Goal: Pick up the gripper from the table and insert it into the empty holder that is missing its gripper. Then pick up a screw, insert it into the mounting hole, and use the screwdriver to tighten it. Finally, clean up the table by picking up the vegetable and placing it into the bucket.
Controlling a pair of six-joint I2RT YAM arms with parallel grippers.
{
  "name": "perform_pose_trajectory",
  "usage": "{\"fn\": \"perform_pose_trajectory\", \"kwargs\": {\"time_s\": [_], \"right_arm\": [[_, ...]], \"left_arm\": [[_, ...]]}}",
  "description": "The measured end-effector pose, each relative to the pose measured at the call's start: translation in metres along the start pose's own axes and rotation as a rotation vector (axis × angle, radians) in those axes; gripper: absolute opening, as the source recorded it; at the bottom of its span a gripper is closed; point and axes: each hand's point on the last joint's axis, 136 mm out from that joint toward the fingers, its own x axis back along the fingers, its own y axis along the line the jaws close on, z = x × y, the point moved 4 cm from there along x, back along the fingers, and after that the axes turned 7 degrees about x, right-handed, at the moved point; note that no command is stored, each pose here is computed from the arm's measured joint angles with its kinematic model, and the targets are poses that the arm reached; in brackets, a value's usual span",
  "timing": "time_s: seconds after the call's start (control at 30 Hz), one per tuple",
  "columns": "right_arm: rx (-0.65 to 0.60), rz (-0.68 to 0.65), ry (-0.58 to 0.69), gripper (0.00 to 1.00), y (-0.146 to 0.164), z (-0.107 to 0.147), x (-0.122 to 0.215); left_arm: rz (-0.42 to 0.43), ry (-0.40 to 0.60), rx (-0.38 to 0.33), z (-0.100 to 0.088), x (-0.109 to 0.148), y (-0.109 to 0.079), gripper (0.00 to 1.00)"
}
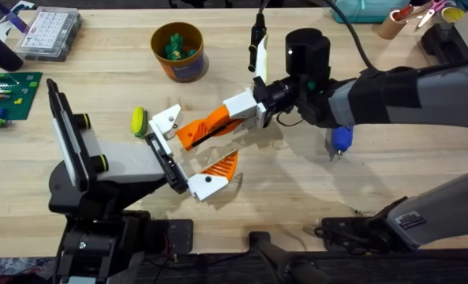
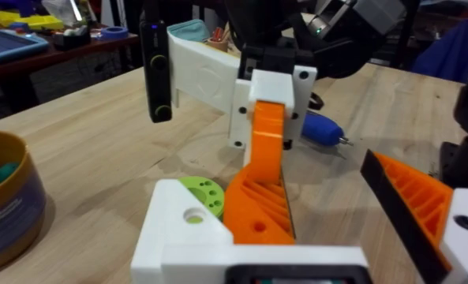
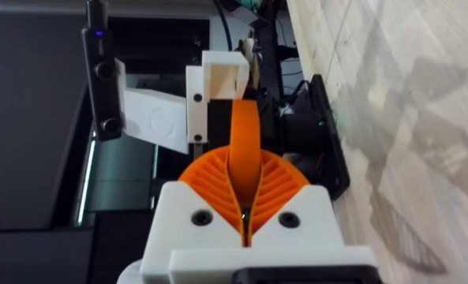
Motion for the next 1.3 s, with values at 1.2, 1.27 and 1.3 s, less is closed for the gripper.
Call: {"fn": "perform_pose_trajectory", "kwargs": {"time_s": [1.2, 1.27, 1.3], "right_arm": [[0.032, -0.016, -0.058, 0.017, 0.014, -0.015, 0.008], [0.027, -0.013, -0.065, 0.016, 0.013, -0.016, 0.008], [0.026, -0.011, -0.069, 0.017, 0.013, -0.016, 0.008]], "left_arm": [[-0.011, 0.001, 0.002, 0.0, 0.0, 0.001, 0.985], [-0.011, 0.003, 0.004, 0.001, 0.0, 0.001, 0.985], [-0.012, 0.003, 0.005, 0.001, 0.0, 0.002, 0.985]]}}
